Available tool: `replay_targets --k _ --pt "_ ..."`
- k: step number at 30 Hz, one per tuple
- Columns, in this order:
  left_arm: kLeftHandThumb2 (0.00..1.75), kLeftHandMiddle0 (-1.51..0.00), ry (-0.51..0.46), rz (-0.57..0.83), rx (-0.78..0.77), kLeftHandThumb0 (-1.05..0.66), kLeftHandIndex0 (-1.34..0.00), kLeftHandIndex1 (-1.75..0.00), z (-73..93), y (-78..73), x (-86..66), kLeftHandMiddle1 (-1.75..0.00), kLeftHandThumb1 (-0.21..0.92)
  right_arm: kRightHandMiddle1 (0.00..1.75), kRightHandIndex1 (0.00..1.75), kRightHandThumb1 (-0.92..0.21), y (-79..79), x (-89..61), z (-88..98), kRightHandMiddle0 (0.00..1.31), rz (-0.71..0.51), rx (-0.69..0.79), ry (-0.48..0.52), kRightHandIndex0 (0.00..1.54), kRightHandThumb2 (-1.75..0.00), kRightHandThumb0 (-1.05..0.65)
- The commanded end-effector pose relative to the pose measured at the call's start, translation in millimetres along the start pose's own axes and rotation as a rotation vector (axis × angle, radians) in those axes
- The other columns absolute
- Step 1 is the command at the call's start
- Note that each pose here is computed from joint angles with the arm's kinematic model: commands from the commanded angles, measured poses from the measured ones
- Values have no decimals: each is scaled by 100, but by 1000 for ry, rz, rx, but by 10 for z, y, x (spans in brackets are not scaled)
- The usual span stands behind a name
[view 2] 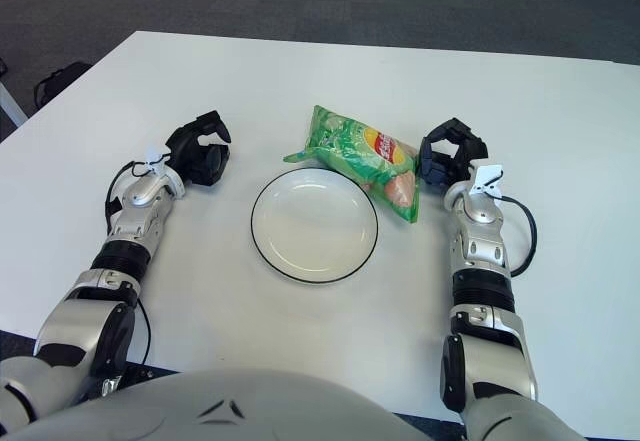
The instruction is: Put the snack into the plate.
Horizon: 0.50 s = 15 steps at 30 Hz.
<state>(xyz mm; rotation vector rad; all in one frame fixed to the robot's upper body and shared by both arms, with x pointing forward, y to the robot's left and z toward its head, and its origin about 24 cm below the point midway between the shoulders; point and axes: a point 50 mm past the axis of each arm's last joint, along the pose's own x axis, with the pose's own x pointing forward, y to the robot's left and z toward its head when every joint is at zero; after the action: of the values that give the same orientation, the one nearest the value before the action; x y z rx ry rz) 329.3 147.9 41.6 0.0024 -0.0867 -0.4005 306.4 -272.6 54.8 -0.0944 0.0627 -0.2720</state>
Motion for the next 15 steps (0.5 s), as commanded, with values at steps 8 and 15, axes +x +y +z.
replay_targets --k 8,15 --pt "130 -127 200 37 -81 -47 -60 -175 -474 -103 -247 -175 32 175 175 -30 27 -83 -345 63 -6 -26 155 129 -134 -49" --pt "131 -128 183 42 -71 -48 -61 -175 -457 -111 -253 -175 32 175 175 -31 41 -72 -351 62 -10 -23 154 128 -132 -48"
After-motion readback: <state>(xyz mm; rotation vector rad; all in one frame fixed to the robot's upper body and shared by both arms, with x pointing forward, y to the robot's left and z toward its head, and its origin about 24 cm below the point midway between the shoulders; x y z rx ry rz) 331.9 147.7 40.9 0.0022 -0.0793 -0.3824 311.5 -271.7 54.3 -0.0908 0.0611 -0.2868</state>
